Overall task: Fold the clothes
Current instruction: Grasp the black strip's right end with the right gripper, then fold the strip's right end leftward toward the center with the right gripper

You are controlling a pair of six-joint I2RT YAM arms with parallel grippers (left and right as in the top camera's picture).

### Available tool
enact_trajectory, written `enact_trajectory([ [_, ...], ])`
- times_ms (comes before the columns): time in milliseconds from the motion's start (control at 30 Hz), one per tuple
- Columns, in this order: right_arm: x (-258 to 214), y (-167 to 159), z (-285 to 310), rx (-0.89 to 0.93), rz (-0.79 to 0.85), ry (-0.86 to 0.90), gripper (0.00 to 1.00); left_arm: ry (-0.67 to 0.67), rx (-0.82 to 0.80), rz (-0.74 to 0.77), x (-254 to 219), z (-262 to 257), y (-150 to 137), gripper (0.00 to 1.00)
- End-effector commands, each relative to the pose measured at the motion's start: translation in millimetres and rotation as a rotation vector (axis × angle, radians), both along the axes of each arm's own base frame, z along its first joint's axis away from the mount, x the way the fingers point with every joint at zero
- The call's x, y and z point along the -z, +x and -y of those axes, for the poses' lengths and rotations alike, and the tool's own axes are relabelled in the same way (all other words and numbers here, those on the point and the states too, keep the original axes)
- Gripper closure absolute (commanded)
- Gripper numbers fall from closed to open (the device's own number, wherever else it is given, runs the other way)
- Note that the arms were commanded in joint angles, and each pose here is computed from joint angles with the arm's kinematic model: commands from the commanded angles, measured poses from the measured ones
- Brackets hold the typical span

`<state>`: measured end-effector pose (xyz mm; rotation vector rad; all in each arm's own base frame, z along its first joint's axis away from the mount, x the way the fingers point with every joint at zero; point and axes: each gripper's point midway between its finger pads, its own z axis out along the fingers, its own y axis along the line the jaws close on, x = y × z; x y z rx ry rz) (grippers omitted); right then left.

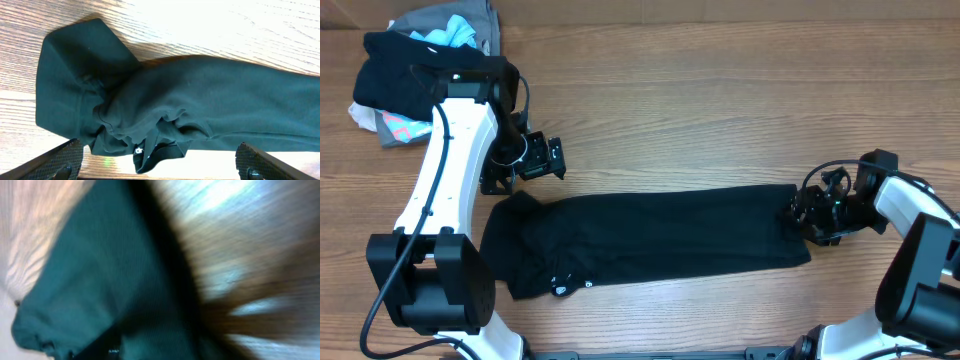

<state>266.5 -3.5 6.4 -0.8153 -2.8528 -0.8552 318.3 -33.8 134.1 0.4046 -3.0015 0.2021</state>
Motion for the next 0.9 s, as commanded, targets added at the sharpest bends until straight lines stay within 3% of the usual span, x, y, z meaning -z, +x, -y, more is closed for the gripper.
enact_trajectory([
  [0,18.1,-22.7,-4.7,-0.004,-0.097,-0.002,0.82,-0.03,0.006,-0.005,1.1,7.4,-1.1,0.0],
  [67,18.4,-23.4,-4.8,-0.002,-0.1,-0.002,0.95,-0.029,0.006,-0.006,1.1,7.4,-1.3,0.0],
  [100,18.5,-22.9,-4.6,-0.001,-0.098,-0.003,0.96,-0.029,0.007,-0.006,1.1,7.4,-1.3,0.0],
  [300,16.6,-15.9,19.1,0.08,-0.15,-0.128,0.96,-0.029,0.01,-0.017,0.8,7.2,-4.1,0.0],
  [467,-13.1,-4.0,38.9,0.121,-0.14,-0.233,0.96,-0.03,0.017,-0.016,0.8,7.2,-4.2,0.0],
  [667,-43.4,0.8,41.3,0.122,-0.09,-0.377,0.96,-0.03,0.017,-0.016,0.8,7.2,-4.2,0.0],
  [867,-44.0,-3.4,17.8,0.062,-0.122,-0.545,0.96,-0.03,0.017,-0.016,0.8,7.3,-4.3,0.0],
])
